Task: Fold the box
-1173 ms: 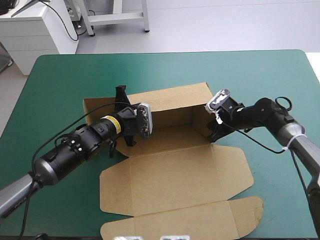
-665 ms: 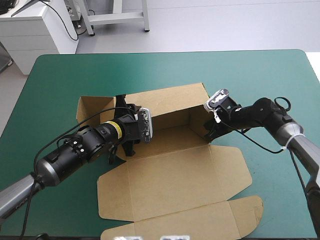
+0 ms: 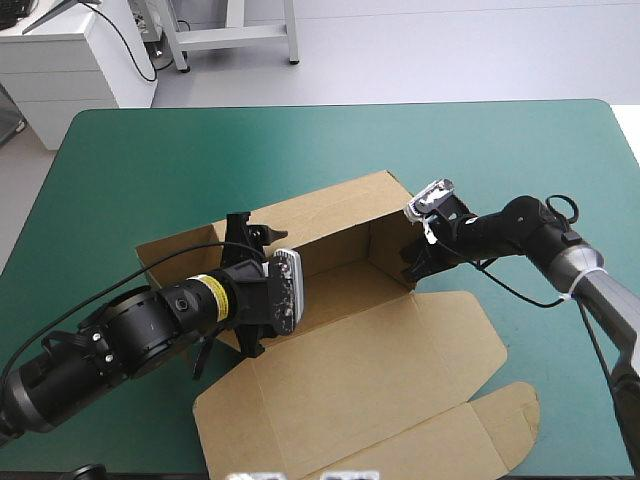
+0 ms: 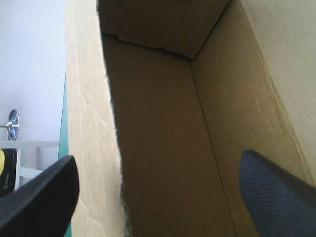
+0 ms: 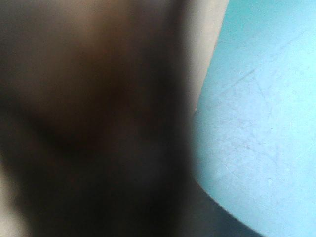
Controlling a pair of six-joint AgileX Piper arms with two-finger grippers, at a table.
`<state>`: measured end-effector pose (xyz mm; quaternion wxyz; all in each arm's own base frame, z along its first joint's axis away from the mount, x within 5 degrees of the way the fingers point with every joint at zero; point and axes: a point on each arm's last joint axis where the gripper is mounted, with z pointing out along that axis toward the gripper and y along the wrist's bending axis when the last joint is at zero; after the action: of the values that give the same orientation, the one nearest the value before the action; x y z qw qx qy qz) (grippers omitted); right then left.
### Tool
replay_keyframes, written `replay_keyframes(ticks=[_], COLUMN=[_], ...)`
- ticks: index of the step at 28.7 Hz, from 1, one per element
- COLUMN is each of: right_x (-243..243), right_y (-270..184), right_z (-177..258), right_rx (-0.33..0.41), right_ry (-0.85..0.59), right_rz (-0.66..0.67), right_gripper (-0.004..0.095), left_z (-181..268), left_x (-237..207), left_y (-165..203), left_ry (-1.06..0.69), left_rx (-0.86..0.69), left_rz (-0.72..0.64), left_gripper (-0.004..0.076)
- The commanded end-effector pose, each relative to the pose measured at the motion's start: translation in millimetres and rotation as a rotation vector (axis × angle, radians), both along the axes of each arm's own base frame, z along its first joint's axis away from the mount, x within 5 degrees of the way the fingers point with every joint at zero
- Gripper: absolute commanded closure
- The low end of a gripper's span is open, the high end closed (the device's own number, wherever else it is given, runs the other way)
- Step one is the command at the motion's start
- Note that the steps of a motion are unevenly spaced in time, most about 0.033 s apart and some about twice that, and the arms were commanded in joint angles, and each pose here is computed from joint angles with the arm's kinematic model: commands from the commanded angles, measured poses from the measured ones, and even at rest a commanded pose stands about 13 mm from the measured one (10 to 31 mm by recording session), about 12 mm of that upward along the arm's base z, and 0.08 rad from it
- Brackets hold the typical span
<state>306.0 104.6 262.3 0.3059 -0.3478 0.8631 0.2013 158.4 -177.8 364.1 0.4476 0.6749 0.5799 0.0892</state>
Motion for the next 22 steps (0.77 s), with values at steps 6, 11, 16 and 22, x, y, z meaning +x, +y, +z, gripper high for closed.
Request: replay_keyframes(ticks=[6, 11, 16, 22], right_x=[-0.5, 1.7, 3.7, 5.0], right_y=[2.2, 2.5, 2.9, 2.8], right_z=[22.3, 27.6, 33.5, 36.8], right_rx=[0.060, 0.062, 0.066, 0.063], right_ry=[-0.062, -0.081, -0.095, -0.106], right_rz=[-0.034, -0.033, -0.034, -0.033], right_gripper=[0.0927, 0.0927, 0.0927, 0.0927], left_z=[47.2, 75.5, 91.2, 88.8], left_x=[-23.8, -26.9, -23.0, -4.9], left_y=[6.5, 11.0, 9.9, -1.0], left_ry=[-0.025, -0.053, -0.051, -0.038], left_rx=[-0.023, -0.076, -0.065, 0.085], left_rz=[-0.023, -0.022, 0.005, 0.094], left_gripper=[0.0386, 0.0718, 0.0708, 0.0708])
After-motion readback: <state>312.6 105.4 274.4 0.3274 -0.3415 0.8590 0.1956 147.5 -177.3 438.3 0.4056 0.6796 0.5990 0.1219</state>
